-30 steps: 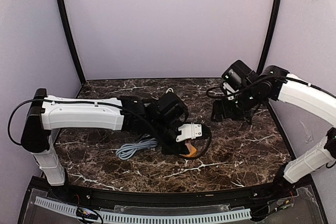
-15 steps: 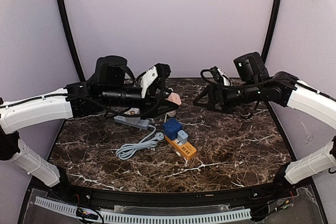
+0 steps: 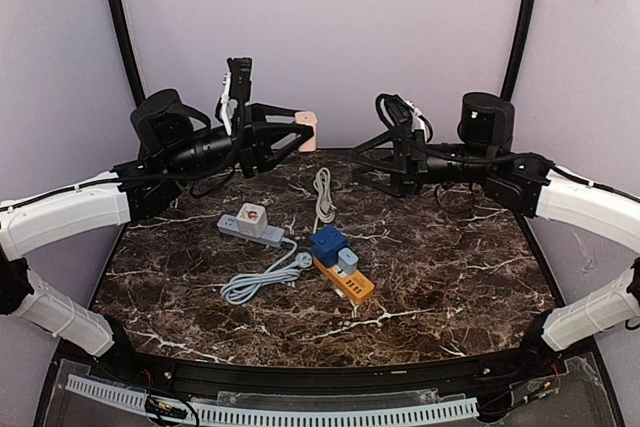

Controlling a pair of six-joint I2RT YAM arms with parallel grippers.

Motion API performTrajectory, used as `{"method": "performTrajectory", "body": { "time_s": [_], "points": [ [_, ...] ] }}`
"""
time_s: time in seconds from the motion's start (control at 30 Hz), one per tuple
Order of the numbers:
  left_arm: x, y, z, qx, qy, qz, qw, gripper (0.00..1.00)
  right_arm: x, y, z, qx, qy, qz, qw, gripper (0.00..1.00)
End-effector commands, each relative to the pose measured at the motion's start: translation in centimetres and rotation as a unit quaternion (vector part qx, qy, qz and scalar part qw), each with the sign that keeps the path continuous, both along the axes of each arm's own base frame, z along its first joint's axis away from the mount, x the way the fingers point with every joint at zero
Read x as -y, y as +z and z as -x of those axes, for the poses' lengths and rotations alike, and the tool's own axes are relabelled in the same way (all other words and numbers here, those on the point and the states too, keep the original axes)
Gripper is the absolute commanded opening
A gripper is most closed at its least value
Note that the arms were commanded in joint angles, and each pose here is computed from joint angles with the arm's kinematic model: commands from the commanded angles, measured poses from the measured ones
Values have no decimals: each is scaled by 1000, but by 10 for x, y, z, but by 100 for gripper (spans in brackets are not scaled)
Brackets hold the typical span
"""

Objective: Insert the plug

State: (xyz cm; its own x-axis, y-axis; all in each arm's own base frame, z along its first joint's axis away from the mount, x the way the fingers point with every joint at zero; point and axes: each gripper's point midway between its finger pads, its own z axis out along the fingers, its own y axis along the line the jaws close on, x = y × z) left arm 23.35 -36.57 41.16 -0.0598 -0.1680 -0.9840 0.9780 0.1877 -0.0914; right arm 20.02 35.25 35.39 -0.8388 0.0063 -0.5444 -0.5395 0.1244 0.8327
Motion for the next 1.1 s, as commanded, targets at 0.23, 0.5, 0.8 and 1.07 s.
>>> {"method": "performTrajectory", "body": {
  "time_s": [0.23, 0.5, 0.8, 1.07],
  "points": [
    [3, -18, 8, 31, -32, -97, 994, 1, -11, 44, -32, 28, -46, 8, 998, 82],
    [7, -49, -10, 36, -5, -168, 985, 1, -31, 6, -45, 12, -63, 156, 986, 76],
    [10, -72, -22, 32, 11, -221, 975, 1, -46, -11, -46, 3, -57, 203, 978, 70],
    [23, -93, -19, 45, 9, -271, 962, 1, -47, -28, -47, -9, -57, 239, 969, 64]
  ]
}}
